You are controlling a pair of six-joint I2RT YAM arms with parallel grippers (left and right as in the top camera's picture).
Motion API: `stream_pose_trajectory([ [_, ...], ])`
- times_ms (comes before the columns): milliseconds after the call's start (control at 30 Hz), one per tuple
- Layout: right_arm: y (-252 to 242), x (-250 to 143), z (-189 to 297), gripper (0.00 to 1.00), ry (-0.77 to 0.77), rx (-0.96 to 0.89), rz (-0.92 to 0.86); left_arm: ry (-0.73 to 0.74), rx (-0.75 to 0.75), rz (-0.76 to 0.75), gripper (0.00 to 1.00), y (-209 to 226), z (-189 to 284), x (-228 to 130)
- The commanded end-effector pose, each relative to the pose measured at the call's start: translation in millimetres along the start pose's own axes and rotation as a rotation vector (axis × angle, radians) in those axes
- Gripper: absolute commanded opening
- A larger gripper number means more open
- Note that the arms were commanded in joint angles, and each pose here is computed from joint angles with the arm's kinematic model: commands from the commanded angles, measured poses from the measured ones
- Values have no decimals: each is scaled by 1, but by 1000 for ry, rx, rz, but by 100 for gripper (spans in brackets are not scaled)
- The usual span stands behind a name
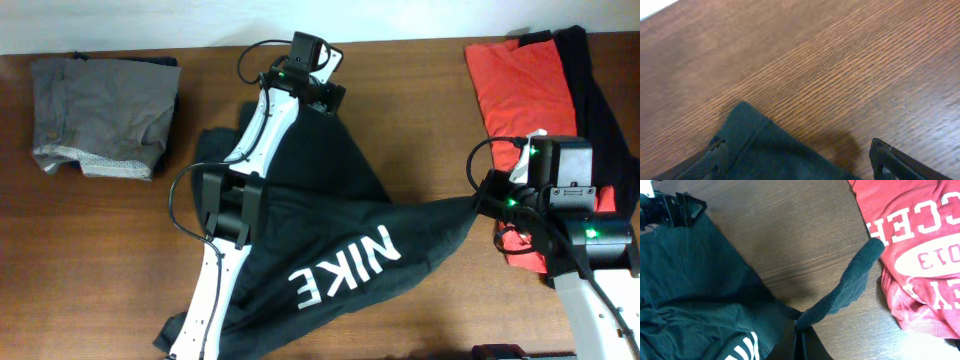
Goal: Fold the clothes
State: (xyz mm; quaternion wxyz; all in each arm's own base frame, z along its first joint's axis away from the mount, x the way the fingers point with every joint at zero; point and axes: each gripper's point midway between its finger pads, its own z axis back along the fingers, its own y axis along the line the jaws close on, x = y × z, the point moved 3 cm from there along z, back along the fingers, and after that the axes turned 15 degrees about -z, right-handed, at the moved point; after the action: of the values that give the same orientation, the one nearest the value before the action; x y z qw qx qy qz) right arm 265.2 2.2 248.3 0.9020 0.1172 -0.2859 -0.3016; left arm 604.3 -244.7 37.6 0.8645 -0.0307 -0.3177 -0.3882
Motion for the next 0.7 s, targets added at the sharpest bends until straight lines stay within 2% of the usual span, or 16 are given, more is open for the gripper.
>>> stream_pose_trajectory([
  [0, 6, 5, 5, 5, -22, 23, 14, 52, -17, -16, 83, -8, -28, -25],
  [100, 7, 6, 5, 5, -25, 26, 14, 61, -18, -16, 82, -10, -35, -31],
  [167, 7, 6, 5, 6, -28, 28, 15, 54, -14, -17, 75, -9, -35, -29],
  [200, 8, 6, 5, 5, -29, 29, 15, 52, -13, -17, 69, -9, -35, -29],
  [233, 8, 7, 5, 6, -31, 30, 15, 49, -12, -16, 57, -8, -35, -29],
  [300, 8, 7, 5, 5, -32, 31, 15, 50, -8, -16, 17, -7, -35, -29],
  [367, 8, 7, 5, 5, -32, 30, 15, 59, 10, -17, 1, -5, -35, -30],
  [533, 8, 8, 6, 6, -35, 32, 27, 87, 107, -19, 0, 11, -29, -29],
  [667, 9, 9, 6, 5, -44, 32, 45, 97, 209, -12, 0, 36, -1, -15],
])
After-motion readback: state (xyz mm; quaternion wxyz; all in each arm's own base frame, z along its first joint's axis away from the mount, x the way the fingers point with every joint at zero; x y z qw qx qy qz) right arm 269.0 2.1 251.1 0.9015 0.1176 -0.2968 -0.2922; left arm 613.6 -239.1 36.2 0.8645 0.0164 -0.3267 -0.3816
